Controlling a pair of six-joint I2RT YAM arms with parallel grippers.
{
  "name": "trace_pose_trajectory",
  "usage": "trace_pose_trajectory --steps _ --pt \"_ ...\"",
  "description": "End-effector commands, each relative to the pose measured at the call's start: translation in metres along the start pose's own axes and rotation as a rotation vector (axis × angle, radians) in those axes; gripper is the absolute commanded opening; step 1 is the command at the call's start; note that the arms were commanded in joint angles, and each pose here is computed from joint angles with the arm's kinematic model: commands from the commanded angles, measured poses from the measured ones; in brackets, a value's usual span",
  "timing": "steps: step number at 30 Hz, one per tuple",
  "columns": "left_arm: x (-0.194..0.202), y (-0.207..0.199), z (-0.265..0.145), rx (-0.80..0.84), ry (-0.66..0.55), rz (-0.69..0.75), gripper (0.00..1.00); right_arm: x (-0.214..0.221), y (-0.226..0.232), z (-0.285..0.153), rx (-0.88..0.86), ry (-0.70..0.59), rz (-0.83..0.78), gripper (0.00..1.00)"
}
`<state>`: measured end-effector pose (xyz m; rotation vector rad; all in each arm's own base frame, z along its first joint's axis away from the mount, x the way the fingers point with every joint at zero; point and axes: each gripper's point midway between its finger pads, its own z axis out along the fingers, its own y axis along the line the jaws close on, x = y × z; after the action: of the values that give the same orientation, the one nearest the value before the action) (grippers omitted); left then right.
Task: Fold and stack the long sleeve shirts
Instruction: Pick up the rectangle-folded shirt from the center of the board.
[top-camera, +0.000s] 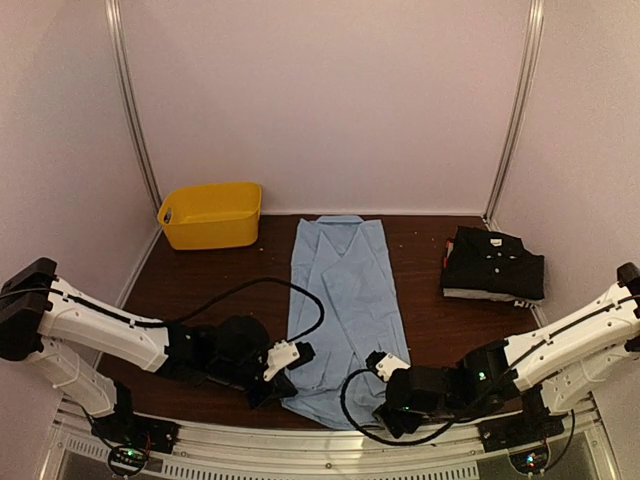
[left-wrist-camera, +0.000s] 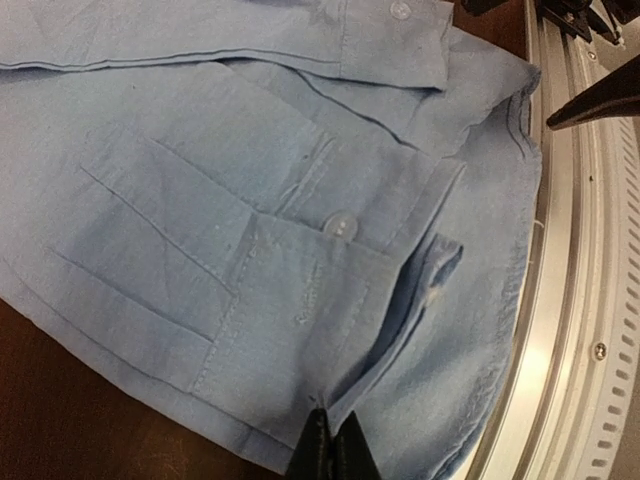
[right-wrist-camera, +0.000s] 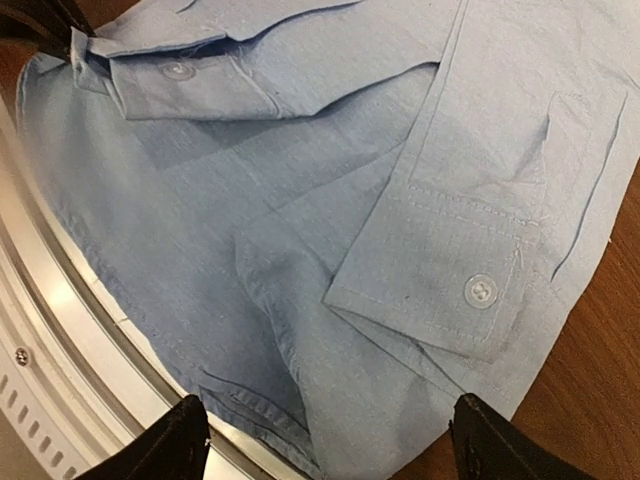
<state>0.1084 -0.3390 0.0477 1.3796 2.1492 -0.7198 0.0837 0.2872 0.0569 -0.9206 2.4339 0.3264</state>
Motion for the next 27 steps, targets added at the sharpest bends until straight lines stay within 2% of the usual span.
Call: trace_pose_trajectory --steps 1,16,18,24,27 --pt "-0.011 -0.005 0.0 0.031 -0.021 -0.017 0.0 0.003 -0.008 0.005 0.087 0.027 -0.073 0.83" --pt "-0.006 -0.007 -0.005 0.035 -0.006 -0.033 0.0 0.031 -0.015 0.027 0.133 0.145 -0.174 0.63" --pt "-0.007 -0.007 -0.006 0.037 -0.008 -0.033 0.0 0.033 -0.016 0.029 0.133 0.151 -0.181 0.56" --pt "-0.004 -0.01 -0.005 0.055 0.004 -0.044 0.0 0.033 -0.013 0.027 0.112 0.149 -0.184 0.19" --pt "0.003 -0.017 -0.004 0.066 0.031 -0.056 0.0 0.033 -0.006 0.024 0.075 0.149 -0.17 0.05"
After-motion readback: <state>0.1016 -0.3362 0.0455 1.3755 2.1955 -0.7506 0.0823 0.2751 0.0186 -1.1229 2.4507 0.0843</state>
